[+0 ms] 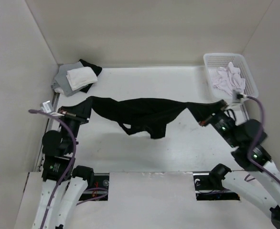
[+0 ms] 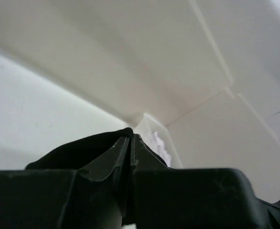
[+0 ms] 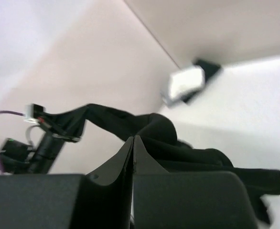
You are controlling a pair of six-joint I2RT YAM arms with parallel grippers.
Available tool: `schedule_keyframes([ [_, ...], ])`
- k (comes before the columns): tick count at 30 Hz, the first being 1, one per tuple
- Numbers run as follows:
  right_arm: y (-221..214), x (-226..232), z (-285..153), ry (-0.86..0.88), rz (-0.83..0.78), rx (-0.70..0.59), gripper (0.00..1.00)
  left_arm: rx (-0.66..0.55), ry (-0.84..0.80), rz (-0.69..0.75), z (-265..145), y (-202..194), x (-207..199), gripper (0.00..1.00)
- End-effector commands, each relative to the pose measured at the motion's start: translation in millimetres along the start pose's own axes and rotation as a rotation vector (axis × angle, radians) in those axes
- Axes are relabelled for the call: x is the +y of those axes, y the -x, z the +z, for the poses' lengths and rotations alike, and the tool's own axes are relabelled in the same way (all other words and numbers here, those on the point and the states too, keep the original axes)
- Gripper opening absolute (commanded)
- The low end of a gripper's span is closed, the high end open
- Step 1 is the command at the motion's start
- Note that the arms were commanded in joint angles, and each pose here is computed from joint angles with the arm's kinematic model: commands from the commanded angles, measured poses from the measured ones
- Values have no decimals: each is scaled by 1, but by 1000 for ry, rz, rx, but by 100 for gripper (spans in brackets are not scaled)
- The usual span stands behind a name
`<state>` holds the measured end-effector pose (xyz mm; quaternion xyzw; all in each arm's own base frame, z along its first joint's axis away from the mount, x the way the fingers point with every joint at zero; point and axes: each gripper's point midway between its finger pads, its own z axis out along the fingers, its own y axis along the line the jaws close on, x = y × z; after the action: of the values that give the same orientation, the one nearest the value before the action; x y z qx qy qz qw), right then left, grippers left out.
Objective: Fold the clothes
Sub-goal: Fold the tank top
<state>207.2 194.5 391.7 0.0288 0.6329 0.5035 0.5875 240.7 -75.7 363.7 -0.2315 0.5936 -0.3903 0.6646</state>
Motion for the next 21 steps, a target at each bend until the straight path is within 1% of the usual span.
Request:
schedule_keyframes([
  [1, 39, 25, -37, -33, -66, -79, 1, -33, -64, 16, -26, 29, -38, 0],
  [4, 53, 36, -48, -29, -75, -106, 2, -56, -126, 22, -38, 46, -64, 0],
  [6, 50, 29, -43, -67, -90, -102, 2, -45, -135, 26, -38, 45, -66, 1],
  [7, 43, 23, -37, -84, -97, -86, 2, -32, -124, 30, -33, 40, -61, 1],
  [10, 17, -4, -15, -144, -107, -45, 2, 43, -42, 45, -9, 5, -22, 1],
  [11, 8, -23, -3, -186, -116, -34, 2, 86, 10, 39, 5, -18, 4, 2],
  [13, -3, -53, 16, -249, -114, -11, 2, 143, 80, 18, 22, -45, 34, 2],
  [14, -11, -70, 29, -273, -96, 21, 2, 168, 117, 13, 35, -58, 50, 2],
  [17, -18, -118, 65, -314, -38, 59, 2, 194, 216, 13, 74, -81, 90, 2],
  [19, -20, -154, 89, -366, -10, 76, 2, 195, 300, 16, 105, -92, 122, 3],
  [21, -13, -196, 116, -440, 14, 85, 2, 226, 367, 30, 145, -108, 152, 3],
])
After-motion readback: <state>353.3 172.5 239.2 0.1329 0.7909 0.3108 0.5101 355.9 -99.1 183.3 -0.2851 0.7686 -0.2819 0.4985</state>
